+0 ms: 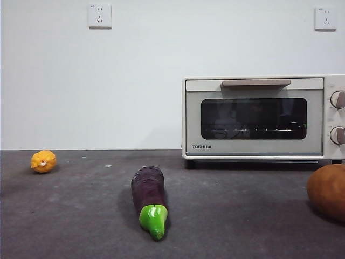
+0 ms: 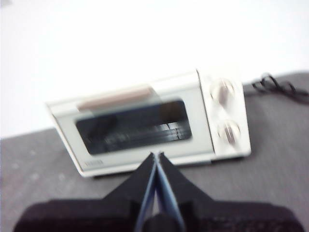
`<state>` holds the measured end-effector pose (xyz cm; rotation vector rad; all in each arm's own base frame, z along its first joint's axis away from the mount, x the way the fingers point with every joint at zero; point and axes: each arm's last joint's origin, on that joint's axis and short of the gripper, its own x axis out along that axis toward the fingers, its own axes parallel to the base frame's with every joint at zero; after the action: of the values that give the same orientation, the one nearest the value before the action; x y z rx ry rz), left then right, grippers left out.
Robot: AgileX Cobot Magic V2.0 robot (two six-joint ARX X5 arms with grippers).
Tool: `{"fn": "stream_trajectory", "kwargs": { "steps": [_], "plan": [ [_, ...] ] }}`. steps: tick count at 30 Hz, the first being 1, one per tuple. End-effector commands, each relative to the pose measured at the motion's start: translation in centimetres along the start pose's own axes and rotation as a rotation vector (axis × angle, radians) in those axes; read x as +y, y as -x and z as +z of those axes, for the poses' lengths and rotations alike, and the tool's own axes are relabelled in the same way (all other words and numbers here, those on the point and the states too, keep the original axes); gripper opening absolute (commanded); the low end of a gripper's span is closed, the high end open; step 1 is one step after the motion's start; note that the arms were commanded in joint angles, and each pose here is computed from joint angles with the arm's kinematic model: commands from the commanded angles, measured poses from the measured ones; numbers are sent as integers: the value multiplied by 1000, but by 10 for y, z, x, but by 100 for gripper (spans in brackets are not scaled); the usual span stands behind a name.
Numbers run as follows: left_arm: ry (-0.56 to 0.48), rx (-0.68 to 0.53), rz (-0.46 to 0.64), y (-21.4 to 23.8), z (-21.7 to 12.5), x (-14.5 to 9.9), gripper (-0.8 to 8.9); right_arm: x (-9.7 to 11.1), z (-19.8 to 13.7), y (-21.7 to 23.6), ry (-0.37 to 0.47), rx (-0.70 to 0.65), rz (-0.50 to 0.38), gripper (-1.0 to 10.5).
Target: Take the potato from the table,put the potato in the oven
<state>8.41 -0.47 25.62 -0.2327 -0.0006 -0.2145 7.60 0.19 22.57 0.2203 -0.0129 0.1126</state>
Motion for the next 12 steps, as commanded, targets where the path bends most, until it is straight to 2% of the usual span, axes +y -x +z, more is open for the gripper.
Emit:
{"fn": "stream_trajectory", "kwargs": {
  "steps": [1,6,12],
  "plan": [
    [72,-17,-12,0,6,-1,-5,5,16,7,-8,-40,16,-2],
    [157,9,-42,-7,11,-2,-5,12,40,21,-4,-62,21,-2],
    [222,151,-126,-30,17,-1,-5,18,59,33,-9,-19,11,-1]
  ]
}}
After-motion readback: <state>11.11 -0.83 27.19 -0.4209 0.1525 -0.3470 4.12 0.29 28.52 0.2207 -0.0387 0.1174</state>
